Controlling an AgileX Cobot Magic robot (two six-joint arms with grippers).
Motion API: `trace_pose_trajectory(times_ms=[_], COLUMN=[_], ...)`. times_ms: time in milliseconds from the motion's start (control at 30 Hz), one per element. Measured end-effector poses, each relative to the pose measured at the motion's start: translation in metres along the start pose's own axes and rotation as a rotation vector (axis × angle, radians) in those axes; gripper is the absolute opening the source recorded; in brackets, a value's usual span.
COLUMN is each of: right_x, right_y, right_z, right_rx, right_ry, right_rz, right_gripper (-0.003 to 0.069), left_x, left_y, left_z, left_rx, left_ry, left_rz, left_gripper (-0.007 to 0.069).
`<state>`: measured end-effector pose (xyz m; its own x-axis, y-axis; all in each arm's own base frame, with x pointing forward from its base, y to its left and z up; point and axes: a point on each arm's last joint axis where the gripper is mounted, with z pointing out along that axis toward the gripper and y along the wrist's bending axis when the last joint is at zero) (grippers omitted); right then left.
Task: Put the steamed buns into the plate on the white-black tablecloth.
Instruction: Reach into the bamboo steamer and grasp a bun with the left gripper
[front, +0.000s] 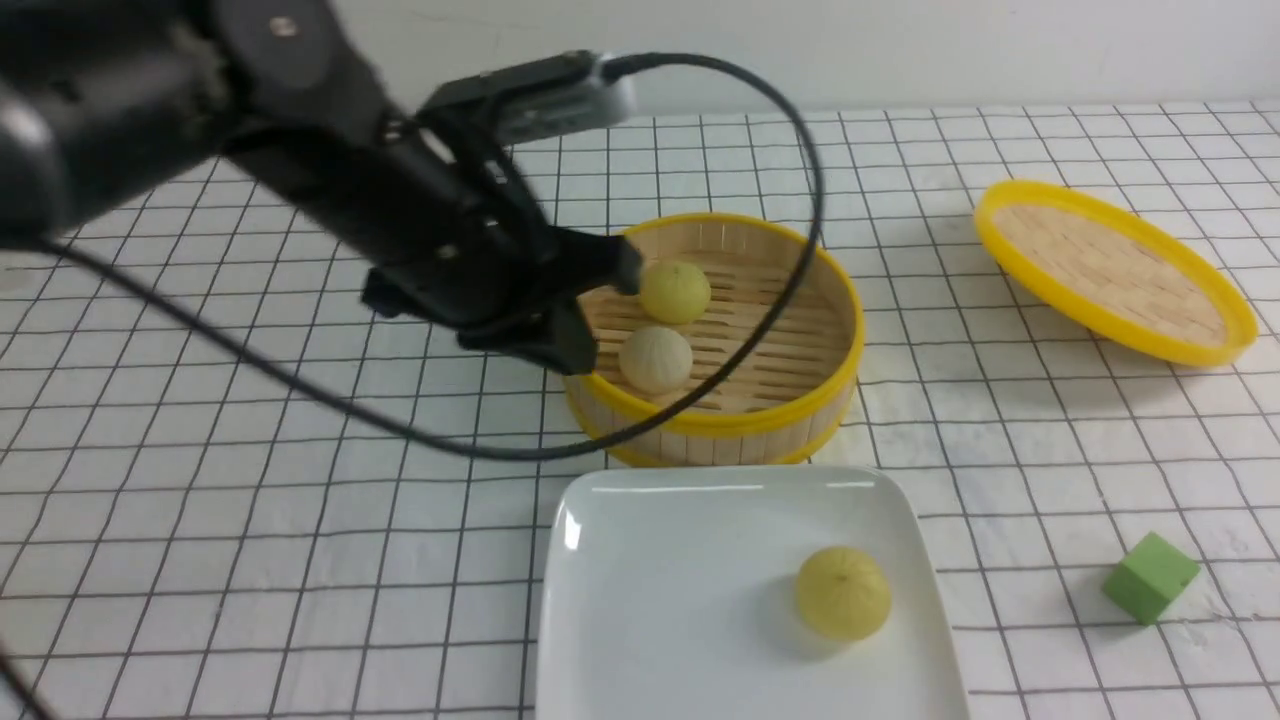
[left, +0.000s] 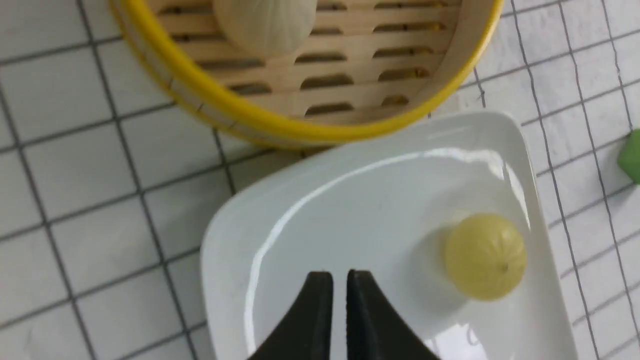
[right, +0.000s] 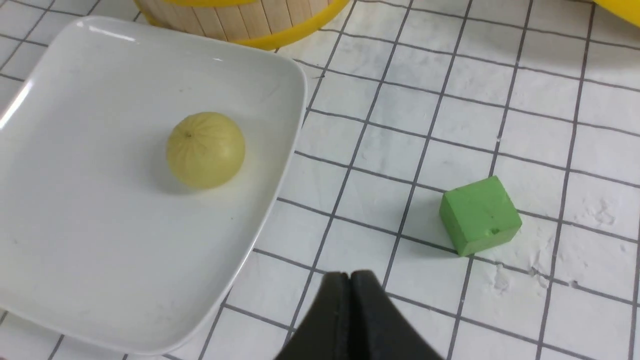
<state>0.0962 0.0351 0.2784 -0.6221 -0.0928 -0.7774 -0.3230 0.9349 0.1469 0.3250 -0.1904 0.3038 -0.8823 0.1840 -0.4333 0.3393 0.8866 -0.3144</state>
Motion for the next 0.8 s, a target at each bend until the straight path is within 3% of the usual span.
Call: trace_pose_trajectory(times_ms=[233, 333, 467, 567, 667, 700, 733, 800], right_x=[0.0, -0.001, -0.001, -0.001, -0.001, -0.001, 0.0, 0.0], right_y=[0.001, 0.001, 0.001, 0.001, 0.001, 0.001, 0.001, 0.001], right_z=[0.0, 0.0, 0.0, 0.0, 0.0, 0.0, 0.001, 0.001], right_rx=[-0.011, -0.011, -0.011, -0.012, -0.012, -0.012, -0.012, -0.012], right_ry=[-0.005, -0.008, -0.012, -0.012, -0.01, -0.01, -0.009, -0.008], right_rz=[0.013, 0.014, 0.015, 0.016, 0.017, 0.017, 0.017, 0.017], right_gripper=[0.0003, 0.0004, 0.0009, 0.0012, 0.0015, 0.0015, 0.0017, 0.0019], left_x=[-0.046, -0.052, -0.053, -0.05, -0.051, -0.052, -0.053, -0.053], left_y=[-0.007, -0.002, 0.006, 0.011, 0.011, 0.01, 0.009, 0.006], left_z=[0.062, 0.086, 0.118, 0.134, 0.136, 0.135, 0.13, 0.122], left_rx=[-0.138, -0.167, -0.184, -0.189, -0.19, -0.189, -0.187, -0.181], left_ry=[-0.02, -0.01, 0.015, 0.026, 0.016, 0.017, 0.009, 0.014], left_rz=[0.079, 0.092, 0.093, 0.055, 0.024, 0.025, 0.021, 0.014], left_gripper=[0.0318, 0.037, 0.0382, 0.0335, 0.0172, 0.0159, 0.0066, 0.0034])
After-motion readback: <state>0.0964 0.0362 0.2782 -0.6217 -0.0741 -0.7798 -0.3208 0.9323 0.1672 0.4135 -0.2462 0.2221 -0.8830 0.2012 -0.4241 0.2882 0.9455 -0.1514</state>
